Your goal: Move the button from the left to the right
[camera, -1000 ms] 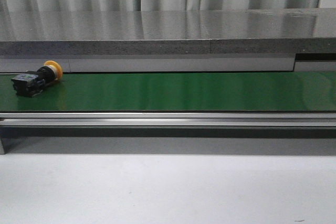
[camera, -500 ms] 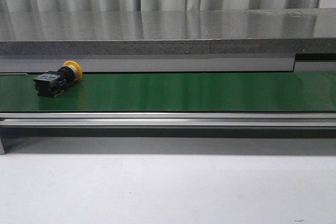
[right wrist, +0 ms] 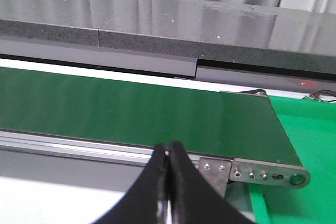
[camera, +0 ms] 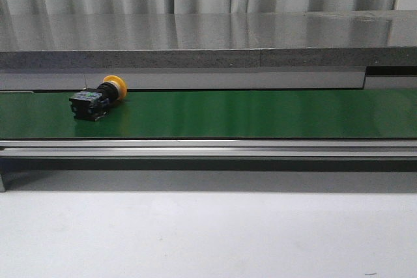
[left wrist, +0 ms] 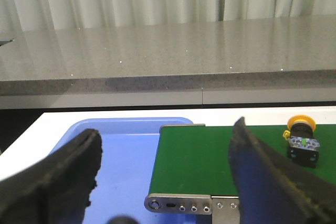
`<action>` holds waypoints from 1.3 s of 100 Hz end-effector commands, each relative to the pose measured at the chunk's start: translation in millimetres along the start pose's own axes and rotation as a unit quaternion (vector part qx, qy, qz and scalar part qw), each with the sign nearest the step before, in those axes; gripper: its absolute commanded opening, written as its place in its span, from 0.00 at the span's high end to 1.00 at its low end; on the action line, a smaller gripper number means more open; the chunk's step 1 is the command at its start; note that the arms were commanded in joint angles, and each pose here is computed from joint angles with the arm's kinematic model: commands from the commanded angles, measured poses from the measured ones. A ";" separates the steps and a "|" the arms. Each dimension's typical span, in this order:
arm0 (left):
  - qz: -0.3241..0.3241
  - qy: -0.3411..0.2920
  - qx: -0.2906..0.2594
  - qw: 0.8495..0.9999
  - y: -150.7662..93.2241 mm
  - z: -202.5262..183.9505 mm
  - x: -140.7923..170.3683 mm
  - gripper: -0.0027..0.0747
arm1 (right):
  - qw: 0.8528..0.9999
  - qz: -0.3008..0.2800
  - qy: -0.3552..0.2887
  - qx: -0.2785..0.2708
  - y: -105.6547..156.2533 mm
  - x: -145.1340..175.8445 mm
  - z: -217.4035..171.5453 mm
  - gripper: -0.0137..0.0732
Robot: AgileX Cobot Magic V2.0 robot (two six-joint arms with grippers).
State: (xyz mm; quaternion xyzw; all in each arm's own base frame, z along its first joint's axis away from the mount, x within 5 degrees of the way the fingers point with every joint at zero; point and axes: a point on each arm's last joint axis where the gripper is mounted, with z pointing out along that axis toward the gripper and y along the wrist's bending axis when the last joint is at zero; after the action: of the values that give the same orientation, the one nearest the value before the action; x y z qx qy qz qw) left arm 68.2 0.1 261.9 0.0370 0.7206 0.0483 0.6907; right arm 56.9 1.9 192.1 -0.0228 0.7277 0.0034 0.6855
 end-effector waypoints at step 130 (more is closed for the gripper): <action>-0.010 -0.023 0.038 0.999 -6.2 3.7 9.6 0.96 | 0.997 -0.007 -0.076 0.001 0.0 -13.8 -2.5 0.92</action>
State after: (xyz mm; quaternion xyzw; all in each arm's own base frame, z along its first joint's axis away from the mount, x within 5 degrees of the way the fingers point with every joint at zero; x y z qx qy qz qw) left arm 70.6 -6.3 236.1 0.0704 0.7371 0.0125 0.6720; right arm 56.9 2.0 194.0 -0.0228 0.7203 0.0036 0.6933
